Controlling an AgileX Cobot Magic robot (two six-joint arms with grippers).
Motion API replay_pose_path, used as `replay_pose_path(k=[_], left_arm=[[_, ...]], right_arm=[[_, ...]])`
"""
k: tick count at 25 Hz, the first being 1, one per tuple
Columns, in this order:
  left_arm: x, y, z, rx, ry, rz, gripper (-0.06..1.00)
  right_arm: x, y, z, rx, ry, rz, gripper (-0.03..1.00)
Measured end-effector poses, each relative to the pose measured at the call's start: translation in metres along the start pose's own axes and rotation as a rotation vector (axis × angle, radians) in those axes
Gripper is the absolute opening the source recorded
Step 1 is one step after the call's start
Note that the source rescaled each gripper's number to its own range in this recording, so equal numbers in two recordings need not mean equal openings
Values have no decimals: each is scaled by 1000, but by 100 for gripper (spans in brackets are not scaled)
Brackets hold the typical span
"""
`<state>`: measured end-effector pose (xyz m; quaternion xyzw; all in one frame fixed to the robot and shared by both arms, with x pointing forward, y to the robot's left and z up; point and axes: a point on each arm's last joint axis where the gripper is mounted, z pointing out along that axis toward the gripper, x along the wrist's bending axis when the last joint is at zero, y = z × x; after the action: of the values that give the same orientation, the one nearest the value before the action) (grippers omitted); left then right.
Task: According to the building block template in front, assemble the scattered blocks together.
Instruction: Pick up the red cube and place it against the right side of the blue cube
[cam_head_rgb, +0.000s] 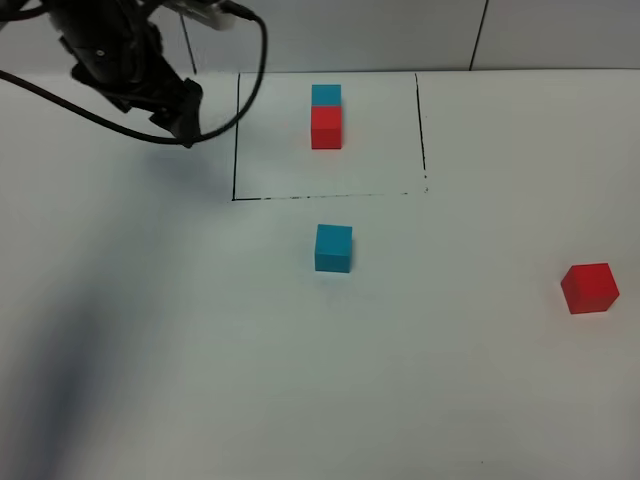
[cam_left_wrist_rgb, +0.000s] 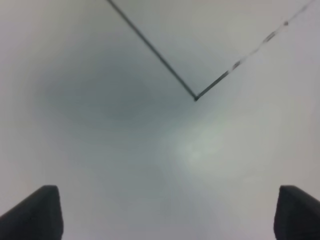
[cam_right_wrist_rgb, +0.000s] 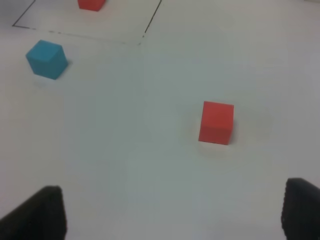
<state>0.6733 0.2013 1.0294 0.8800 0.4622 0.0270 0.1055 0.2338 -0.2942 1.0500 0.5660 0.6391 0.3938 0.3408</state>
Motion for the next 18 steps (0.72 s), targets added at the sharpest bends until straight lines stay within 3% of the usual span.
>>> replay_pose_path(k=[5, 9, 13, 18], left_arm=[[26, -46, -35, -29, 50, -158, 100], [28, -91, -69, -115, 120, -290, 100], [8, -135, -103, -199, 240, -369, 100], [-28, -186, -130, -287, 290, -458, 100]], right_arm=[[0, 0, 0, 0, 0, 0, 74], [0, 0, 0, 0, 0, 0, 74], [0, 0, 0, 0, 0, 0, 74], [0, 0, 0, 0, 0, 0, 74]])
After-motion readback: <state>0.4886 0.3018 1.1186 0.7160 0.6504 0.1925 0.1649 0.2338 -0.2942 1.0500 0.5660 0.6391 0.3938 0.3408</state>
